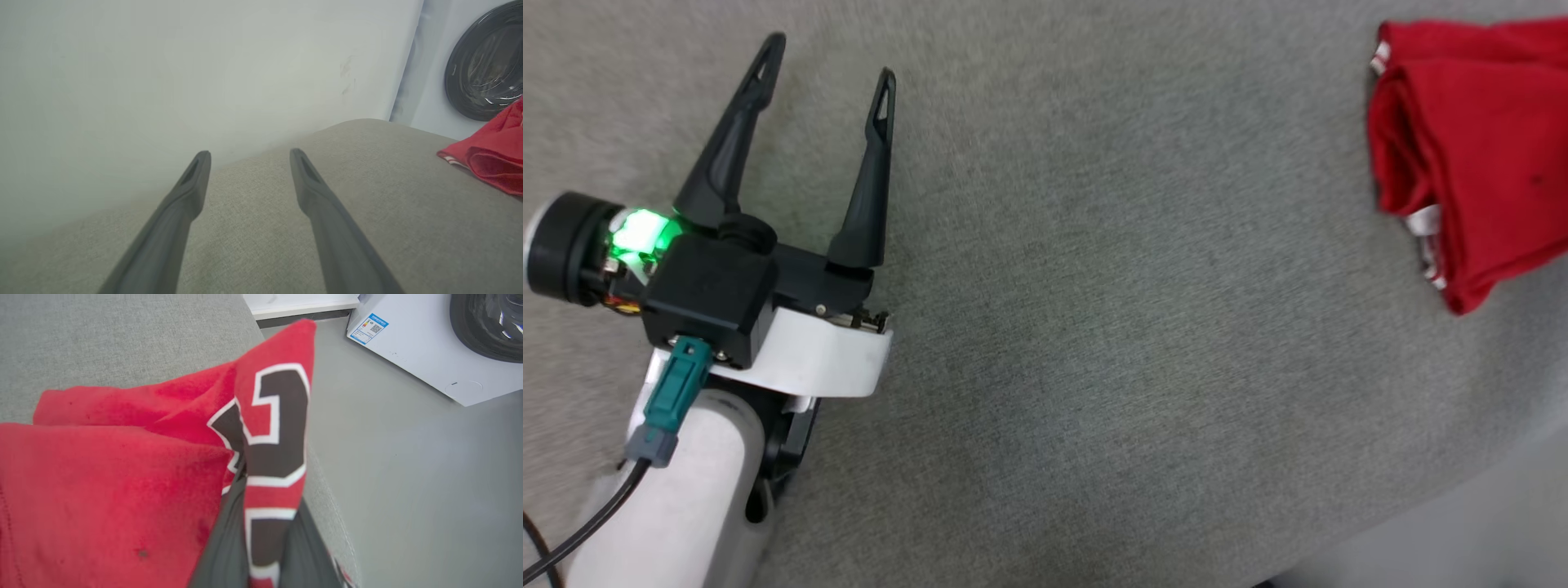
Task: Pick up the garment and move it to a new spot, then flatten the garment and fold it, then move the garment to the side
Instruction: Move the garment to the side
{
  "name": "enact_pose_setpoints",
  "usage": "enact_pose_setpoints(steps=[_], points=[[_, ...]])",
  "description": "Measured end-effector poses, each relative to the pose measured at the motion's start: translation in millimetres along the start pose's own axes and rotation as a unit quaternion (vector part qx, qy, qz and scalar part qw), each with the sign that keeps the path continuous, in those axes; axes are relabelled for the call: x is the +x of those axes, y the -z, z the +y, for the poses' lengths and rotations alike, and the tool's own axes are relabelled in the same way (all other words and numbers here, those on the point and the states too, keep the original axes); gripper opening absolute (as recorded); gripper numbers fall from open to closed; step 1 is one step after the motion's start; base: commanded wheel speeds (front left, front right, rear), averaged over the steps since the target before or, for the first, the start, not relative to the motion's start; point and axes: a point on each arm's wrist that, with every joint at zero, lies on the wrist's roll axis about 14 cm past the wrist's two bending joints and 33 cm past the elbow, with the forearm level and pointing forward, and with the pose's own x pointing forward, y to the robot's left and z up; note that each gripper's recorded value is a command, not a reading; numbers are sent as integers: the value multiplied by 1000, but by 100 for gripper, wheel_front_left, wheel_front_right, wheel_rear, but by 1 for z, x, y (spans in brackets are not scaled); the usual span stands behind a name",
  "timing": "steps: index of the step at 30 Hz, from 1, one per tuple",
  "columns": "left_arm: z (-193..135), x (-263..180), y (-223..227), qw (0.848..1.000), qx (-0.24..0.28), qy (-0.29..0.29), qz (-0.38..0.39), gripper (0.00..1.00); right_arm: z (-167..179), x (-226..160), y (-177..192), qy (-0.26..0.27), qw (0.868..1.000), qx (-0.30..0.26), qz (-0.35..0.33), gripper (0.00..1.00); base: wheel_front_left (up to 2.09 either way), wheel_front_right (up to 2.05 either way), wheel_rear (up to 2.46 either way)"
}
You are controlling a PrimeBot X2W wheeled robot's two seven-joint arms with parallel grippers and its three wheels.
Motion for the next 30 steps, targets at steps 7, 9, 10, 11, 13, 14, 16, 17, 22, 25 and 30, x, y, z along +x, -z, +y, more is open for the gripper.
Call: enact_pose_setpoints(steps=[7, 9, 10, 11, 13, 14, 16, 17, 22, 25, 30], points=[[1, 5, 42, 999, -17, 12, 33, 100, 10, 36, 26, 22, 999, -26, -10, 100, 0, 0, 0], [2, 6, 44, 999, -16, 12, 35, 100, 6, 37, 28, 31, 999, -29, -17, 100, 0, 0, 0], [3, 6, 42, 999, -14, 12, 34, 100, 1, 36, 27, 38, 999, -31, -23, 100, 0, 0, 0], [3, 6, 39, 999, -11, 11, 31, 100, -3, 34, 24, 43, 998, -34, -29, 100, 0, 0, 0], [3, 5, 32, 1000, -12, 10, 27, 100, -11, 29, 16, 51, 997, -41, -51, 100, 0, 0, 0], [3, 4, 29, 1000, -11, 6, 24, 100, -16, 26, 11, 55, 995, -47, -62, 100, 0, 0, 0], [2, 0, 25, 1000, -15, 0, 25, 100, -24, 18, 3, 61, 994, -51, -80, 100, 0, 0, 0], [0, -3, 22, 1000, -18, -3, 24, 100, -28, 13, -3, 62, 992, -57, -93, 100, 0, 0, 0], [0, -26, 7, 999, -24, -31, 26, 100, -52, -17, -11, 71, 988, -65, -123, 100, 0, 0, 0], [1, -47, -4, 998, -22, -53, 33, 100, -51, -33, 1, 55, 988, -64, -125, 100, 0, 0, 0], [5, -82, -29, 995, -14, -91, 33, 100, -26, -56, 14, 6, 987, -49, -153, 100, 0, 0, 0]])
